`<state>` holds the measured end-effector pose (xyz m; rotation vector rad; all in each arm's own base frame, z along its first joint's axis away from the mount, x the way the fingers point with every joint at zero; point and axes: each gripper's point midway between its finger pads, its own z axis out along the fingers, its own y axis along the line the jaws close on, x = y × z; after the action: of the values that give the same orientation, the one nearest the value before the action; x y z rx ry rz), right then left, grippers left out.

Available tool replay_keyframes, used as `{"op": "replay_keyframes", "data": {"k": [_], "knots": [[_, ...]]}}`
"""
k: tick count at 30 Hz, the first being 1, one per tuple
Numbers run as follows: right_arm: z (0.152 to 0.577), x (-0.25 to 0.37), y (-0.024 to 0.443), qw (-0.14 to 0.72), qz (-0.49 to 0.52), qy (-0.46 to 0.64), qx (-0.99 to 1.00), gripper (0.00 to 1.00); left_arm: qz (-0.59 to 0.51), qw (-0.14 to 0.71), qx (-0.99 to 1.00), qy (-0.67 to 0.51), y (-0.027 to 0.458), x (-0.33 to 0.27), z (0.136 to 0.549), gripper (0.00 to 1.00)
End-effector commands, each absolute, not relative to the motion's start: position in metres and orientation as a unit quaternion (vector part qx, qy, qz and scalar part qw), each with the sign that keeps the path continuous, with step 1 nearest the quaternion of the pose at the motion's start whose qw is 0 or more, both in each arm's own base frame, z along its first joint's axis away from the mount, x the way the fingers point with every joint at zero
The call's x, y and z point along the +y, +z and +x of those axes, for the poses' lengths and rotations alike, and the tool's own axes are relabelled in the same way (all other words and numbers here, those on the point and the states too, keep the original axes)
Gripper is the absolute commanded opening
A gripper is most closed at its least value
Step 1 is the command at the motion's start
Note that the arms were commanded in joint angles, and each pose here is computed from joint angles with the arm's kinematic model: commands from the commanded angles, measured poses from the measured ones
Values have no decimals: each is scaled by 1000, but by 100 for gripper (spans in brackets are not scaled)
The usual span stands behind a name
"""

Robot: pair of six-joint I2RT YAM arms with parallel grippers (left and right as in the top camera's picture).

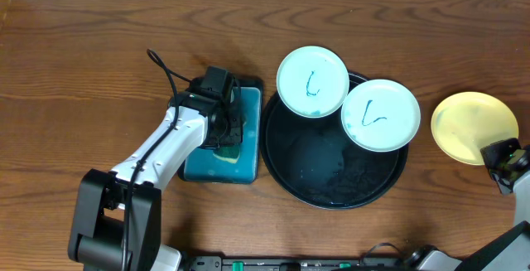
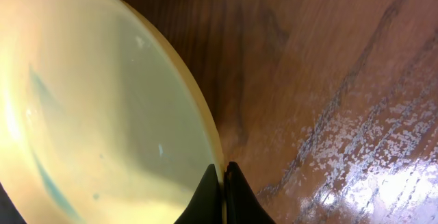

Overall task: Clean dirty plates on tray and stack at the side
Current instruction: 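Lift the yellow plate with the right gripper and set it right of the tray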

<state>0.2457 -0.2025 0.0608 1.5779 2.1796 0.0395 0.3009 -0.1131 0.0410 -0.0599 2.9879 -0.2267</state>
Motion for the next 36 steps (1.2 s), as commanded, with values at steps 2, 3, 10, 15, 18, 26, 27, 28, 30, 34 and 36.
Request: {"op": "replay_keyframes", "data": {"k": [2, 3, 10, 15, 18, 26, 27, 28, 30, 34, 36], "knots": [[253, -198, 64, 234, 565, 21, 791, 1, -18, 65, 995, -69, 36, -110, 297, 8], [254, -198, 63, 234, 564, 21, 792, 1, -18, 65, 995, -69, 36, -110, 297, 8], [261, -198, 41, 215, 562, 25, 798, 1, -18, 65, 995, -69, 36, -110, 297, 8], [272, -196, 28, 214, 551, 49, 805, 1, -18, 65, 995, -69, 36, -110, 297, 8], [278, -197, 27, 221, 543, 54, 808, 6, -18, 65, 995, -69, 36, -110, 297, 8], [305, -171, 44, 249, 463, 143, 839, 47, -18, 65, 995, -69, 36, -110, 297, 8], [316, -162, 52, 260, 429, 164, 849, 48, -18, 65, 995, -69, 36, -110, 297, 8], [322, -156, 56, 266, 408, 173, 856, 48, -18, 65, 995, -69, 36, -110, 297, 8], [339, -133, 69, 272, 341, 185, 881, 51, -18, 65, 995, -69, 36, -110, 297, 8], [359, -94, 83, 267, 232, 171, 920, 53, -18, 65, 995, -69, 36, -110, 297, 8], [366, -68, 86, 263, 161, 155, 939, 54, -18, 65, 995, -69, 36, -110, 297, 8]]}}
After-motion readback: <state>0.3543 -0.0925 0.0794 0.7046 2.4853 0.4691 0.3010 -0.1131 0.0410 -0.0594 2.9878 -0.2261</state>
